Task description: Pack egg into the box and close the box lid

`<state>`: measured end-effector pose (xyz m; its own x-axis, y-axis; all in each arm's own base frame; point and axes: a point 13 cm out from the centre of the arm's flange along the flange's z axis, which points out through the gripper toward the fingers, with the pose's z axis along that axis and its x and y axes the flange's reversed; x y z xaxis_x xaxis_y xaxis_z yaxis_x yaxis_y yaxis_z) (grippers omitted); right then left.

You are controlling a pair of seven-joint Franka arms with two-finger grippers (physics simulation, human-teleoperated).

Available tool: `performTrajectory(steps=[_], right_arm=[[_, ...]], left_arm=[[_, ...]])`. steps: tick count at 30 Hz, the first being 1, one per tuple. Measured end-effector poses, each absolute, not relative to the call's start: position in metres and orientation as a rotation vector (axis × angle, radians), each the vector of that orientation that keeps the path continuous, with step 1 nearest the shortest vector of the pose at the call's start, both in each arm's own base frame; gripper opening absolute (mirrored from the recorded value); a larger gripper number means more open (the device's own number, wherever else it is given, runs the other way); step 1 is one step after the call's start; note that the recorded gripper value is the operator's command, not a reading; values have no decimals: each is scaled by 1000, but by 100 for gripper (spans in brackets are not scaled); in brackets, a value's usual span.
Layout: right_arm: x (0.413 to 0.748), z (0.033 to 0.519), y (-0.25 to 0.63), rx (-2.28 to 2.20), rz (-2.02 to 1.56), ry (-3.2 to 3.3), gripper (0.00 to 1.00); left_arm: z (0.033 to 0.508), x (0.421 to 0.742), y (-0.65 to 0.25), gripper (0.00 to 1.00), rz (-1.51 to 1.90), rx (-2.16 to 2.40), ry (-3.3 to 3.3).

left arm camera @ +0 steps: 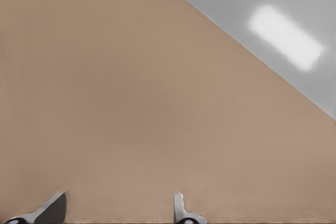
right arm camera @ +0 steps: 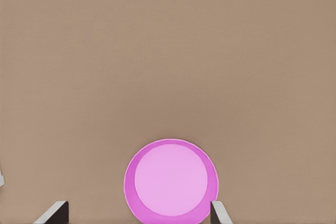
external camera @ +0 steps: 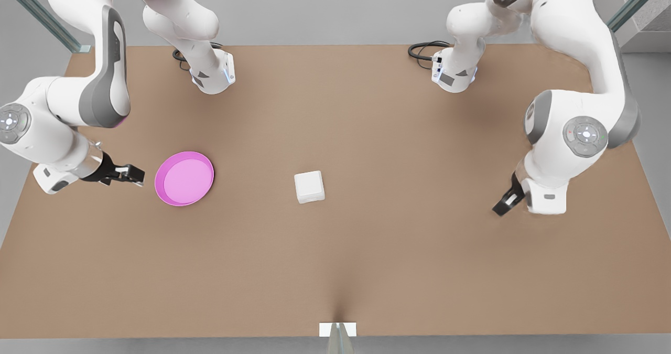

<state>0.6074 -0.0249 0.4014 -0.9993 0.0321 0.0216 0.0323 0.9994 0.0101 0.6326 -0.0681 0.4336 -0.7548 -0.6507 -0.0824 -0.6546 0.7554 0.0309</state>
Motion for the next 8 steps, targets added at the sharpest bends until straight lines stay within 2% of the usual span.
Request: performTrajectory(steps=[1, 2, 4, 8], right_arm=[[607, 401, -26, -52, -16, -3119, 100], [605, 399, -28, -53, -16, -3116, 100], [605, 393, -25, -43, -18, -3110, 100], [612, 403, -19, -20, -17, -3139, 100]], left_arm=[[439, 589, -53, 100, 102, -1059, 2894], [421, 574, -51, 100, 90, -1020, 2929], [393, 595, -54, 100, 50, -893, 2979], [381, 616, -68, 100, 10, -636, 3004]])
